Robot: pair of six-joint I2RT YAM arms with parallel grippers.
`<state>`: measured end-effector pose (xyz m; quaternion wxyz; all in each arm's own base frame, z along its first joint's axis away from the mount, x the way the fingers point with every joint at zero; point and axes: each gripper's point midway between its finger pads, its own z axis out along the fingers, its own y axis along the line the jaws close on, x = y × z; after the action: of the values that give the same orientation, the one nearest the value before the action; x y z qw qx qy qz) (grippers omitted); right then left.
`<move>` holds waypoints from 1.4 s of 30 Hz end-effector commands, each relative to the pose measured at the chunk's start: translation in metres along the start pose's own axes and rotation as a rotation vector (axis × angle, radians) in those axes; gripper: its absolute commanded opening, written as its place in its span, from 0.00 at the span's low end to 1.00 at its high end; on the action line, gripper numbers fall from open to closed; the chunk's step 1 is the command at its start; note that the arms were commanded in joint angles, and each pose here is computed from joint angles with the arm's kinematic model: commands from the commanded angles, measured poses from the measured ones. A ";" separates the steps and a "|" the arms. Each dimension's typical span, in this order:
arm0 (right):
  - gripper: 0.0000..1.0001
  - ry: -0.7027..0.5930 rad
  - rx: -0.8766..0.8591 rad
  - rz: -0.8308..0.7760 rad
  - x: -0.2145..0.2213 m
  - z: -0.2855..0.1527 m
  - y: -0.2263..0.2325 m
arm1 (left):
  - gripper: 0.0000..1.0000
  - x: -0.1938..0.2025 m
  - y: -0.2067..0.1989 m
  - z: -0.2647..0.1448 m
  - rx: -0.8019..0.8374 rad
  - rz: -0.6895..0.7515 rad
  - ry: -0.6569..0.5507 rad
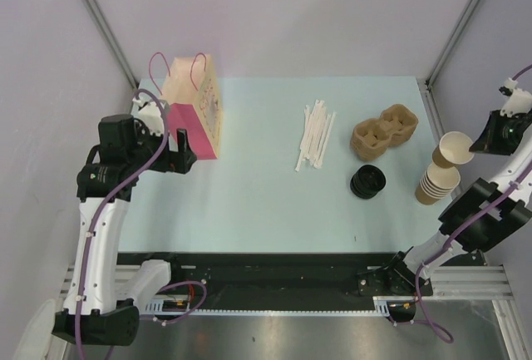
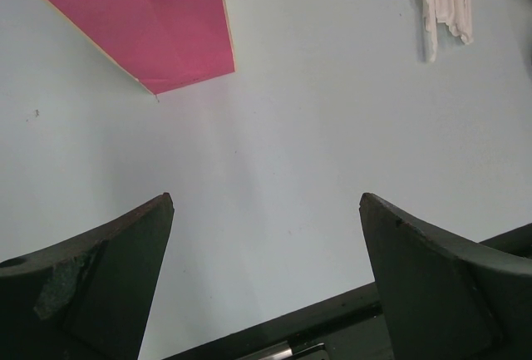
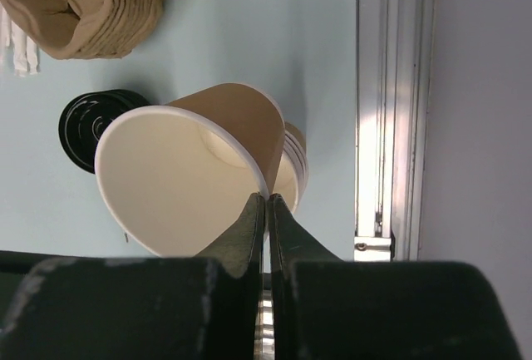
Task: Pack the takeout coffee
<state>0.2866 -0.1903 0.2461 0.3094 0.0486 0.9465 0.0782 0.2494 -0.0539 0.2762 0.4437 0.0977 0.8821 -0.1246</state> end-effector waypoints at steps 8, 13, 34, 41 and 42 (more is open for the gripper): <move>0.00 -0.064 -0.088 -0.036 -0.002 -0.049 0.067 | 1.00 -0.024 -0.007 -0.005 0.031 0.047 -0.083; 0.00 -0.134 -0.207 -0.132 -0.025 -0.057 0.123 | 0.99 -0.026 -0.010 -0.005 0.044 0.047 -0.095; 0.00 0.305 -0.639 -0.683 0.091 0.102 0.421 | 1.00 -0.012 -0.028 -0.015 0.132 0.114 -0.172; 0.00 0.382 -0.702 -0.703 0.129 0.137 0.452 | 0.99 0.002 -0.030 -0.004 0.168 0.123 -0.150; 0.00 0.389 -0.696 -0.714 0.134 0.140 0.455 | 0.99 0.002 -0.031 -0.003 0.173 0.127 -0.157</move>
<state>0.2715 0.2722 0.1423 0.1057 -0.3950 0.8689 0.2789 0.2329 -0.0745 0.2792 0.4931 0.1549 0.8397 -0.1667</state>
